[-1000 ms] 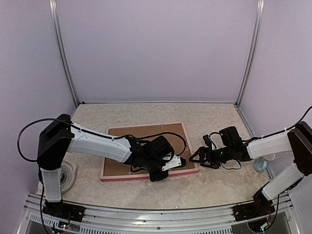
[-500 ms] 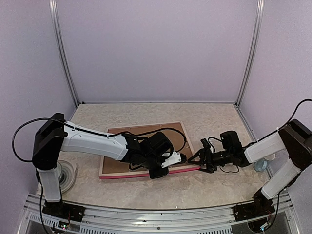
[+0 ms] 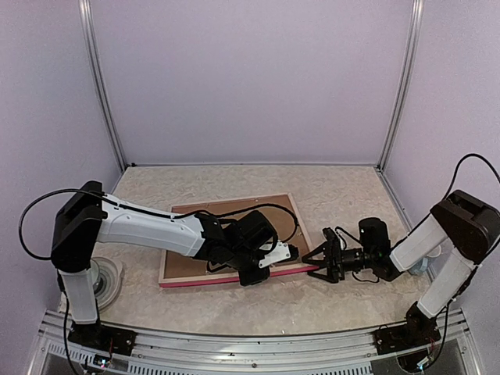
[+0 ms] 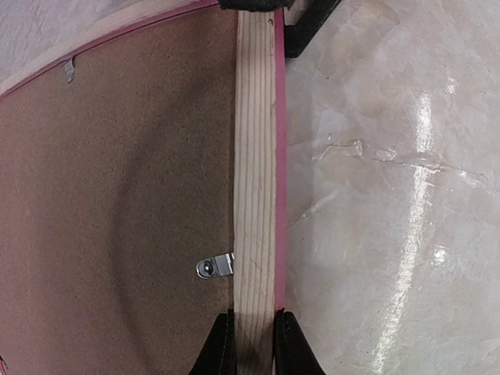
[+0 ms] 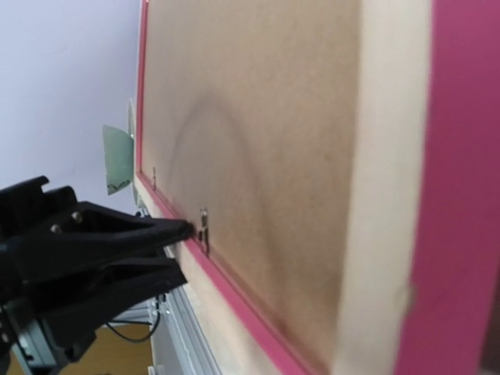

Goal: Put the photo into the frame
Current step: Turn over the photo frame.

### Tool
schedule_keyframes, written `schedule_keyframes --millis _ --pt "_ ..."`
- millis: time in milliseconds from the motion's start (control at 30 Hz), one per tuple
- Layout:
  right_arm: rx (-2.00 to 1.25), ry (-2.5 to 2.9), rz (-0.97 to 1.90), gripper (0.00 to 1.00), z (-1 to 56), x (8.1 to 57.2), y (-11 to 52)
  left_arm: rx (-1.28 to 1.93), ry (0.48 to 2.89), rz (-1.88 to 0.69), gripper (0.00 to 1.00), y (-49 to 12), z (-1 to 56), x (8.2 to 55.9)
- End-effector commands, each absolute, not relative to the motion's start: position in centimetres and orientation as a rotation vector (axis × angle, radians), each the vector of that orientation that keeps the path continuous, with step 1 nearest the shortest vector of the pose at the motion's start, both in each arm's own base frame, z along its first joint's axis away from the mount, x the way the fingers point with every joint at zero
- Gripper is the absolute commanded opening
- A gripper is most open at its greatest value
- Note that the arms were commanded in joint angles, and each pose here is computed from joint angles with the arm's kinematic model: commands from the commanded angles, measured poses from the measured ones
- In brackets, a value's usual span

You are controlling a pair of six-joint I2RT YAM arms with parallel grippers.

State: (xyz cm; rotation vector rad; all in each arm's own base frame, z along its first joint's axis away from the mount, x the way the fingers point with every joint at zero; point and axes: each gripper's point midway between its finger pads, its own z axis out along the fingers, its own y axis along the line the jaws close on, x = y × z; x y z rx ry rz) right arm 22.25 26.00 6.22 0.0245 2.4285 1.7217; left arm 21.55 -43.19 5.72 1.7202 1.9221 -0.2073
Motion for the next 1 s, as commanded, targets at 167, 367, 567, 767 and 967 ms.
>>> schedule_keyframes --millis 167,367,567,767,967 --pt "0.014 2.325 1.779 0.67 6.6 22.7 26.1 1.590 1.834 -0.209 0.00 -44.3 10.2 23.3" --pt "-0.006 2.223 1.816 0.65 6.8 22.7 26.0 1.585 1.828 -0.214 0.00 -44.2 10.5 23.1" --pt "0.057 2.155 1.828 0.65 6.4 23.4 25.7 1.586 1.823 -0.209 0.00 -44.2 10.6 22.9" --pt "0.128 2.084 1.861 0.59 6.6 24.0 25.4 1.590 1.822 -0.206 0.00 -44.2 10.5 22.8" --pt "0.162 2.135 1.779 0.51 5.6 24.4 25.1 1.586 1.822 -0.202 0.00 -44.1 10.6 22.9"
